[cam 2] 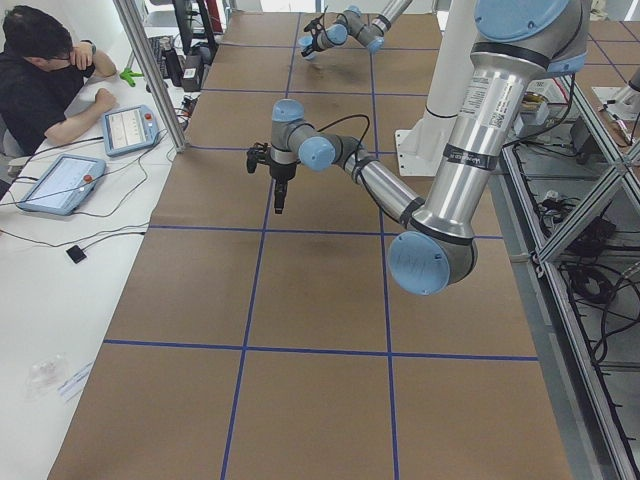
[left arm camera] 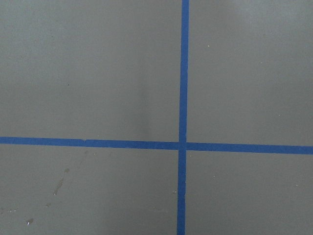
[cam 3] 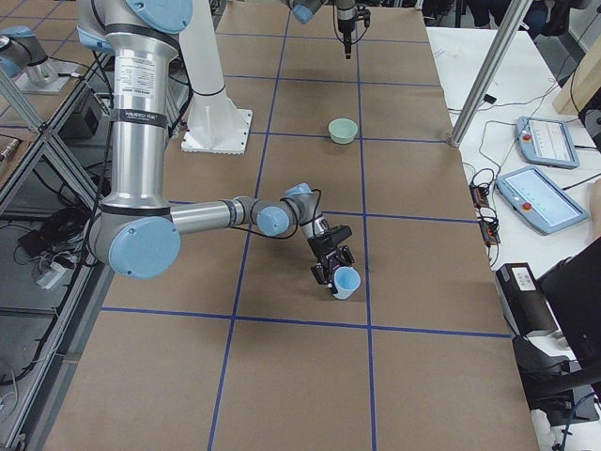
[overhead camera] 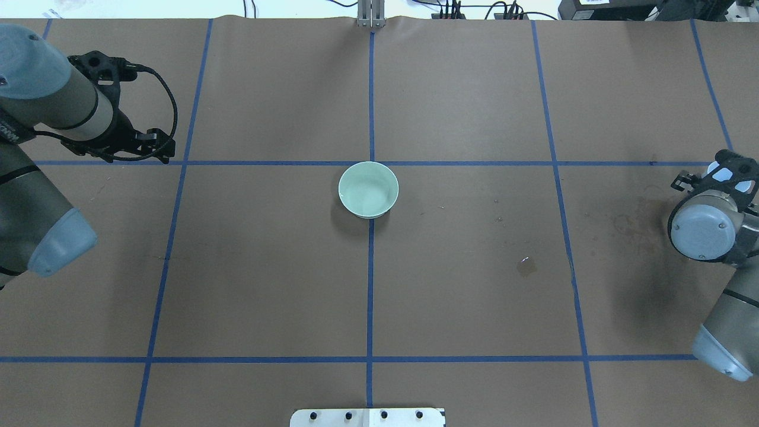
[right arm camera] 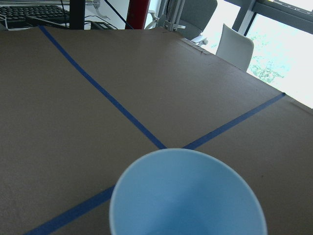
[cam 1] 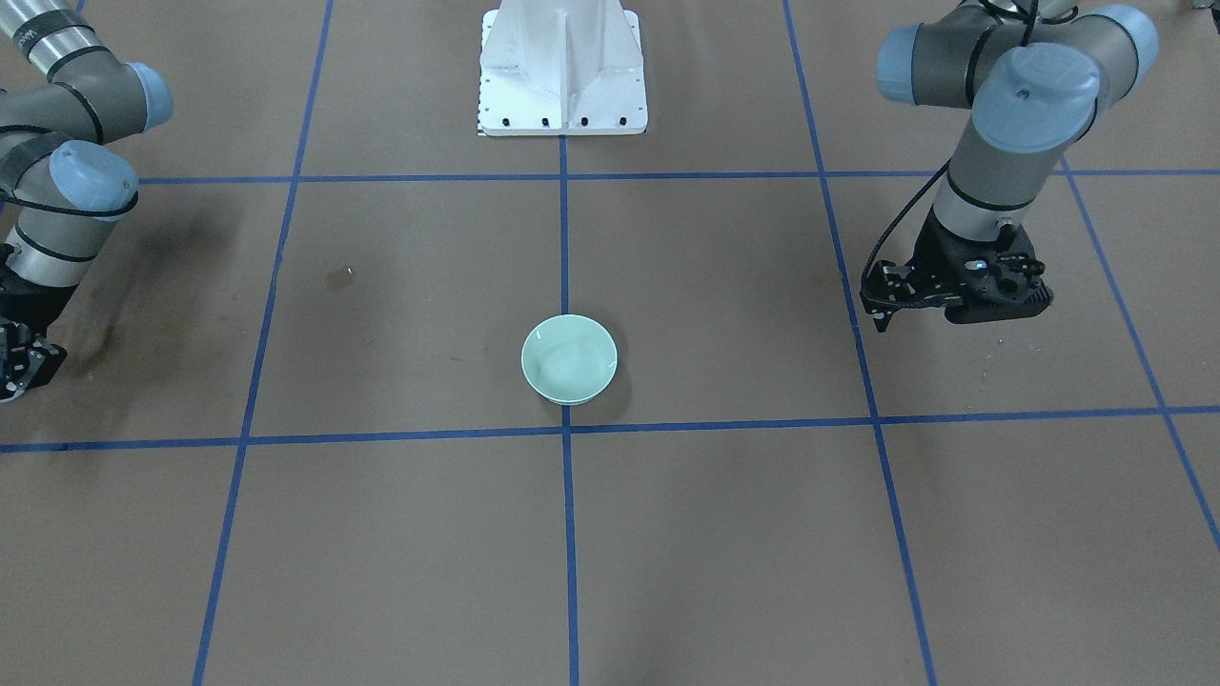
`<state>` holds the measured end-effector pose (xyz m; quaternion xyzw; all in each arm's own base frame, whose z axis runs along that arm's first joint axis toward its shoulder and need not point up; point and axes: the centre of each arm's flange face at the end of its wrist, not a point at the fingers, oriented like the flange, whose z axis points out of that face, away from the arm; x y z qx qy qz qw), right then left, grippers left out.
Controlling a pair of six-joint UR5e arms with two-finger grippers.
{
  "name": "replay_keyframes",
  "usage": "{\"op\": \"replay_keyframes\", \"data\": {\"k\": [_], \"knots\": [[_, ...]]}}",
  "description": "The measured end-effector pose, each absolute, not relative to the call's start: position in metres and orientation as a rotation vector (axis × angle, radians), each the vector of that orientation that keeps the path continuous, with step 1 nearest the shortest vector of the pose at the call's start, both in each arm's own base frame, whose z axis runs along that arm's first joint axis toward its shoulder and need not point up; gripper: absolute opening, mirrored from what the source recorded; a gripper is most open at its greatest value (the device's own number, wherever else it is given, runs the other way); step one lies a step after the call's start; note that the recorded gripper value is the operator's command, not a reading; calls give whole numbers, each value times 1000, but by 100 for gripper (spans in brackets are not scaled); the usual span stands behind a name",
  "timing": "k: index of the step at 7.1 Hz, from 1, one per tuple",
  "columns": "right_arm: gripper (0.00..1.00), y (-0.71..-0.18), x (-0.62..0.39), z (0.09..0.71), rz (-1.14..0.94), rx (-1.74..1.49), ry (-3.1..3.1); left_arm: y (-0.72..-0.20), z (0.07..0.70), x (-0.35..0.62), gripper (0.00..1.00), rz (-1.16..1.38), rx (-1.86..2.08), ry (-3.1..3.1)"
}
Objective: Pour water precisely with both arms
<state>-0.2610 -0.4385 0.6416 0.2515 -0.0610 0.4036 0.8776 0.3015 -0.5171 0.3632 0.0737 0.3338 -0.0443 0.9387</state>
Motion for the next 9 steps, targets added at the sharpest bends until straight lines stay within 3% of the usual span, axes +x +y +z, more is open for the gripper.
{"op": "replay_keyframes", "data": {"k": [4,9], "knots": [[99,-436,-260,630,846,522,-151,-517,363,302,100,-90,152,681],[99,-396,-247,606,810,469,-208,-518,363,302,100,-90,152,682]]}}
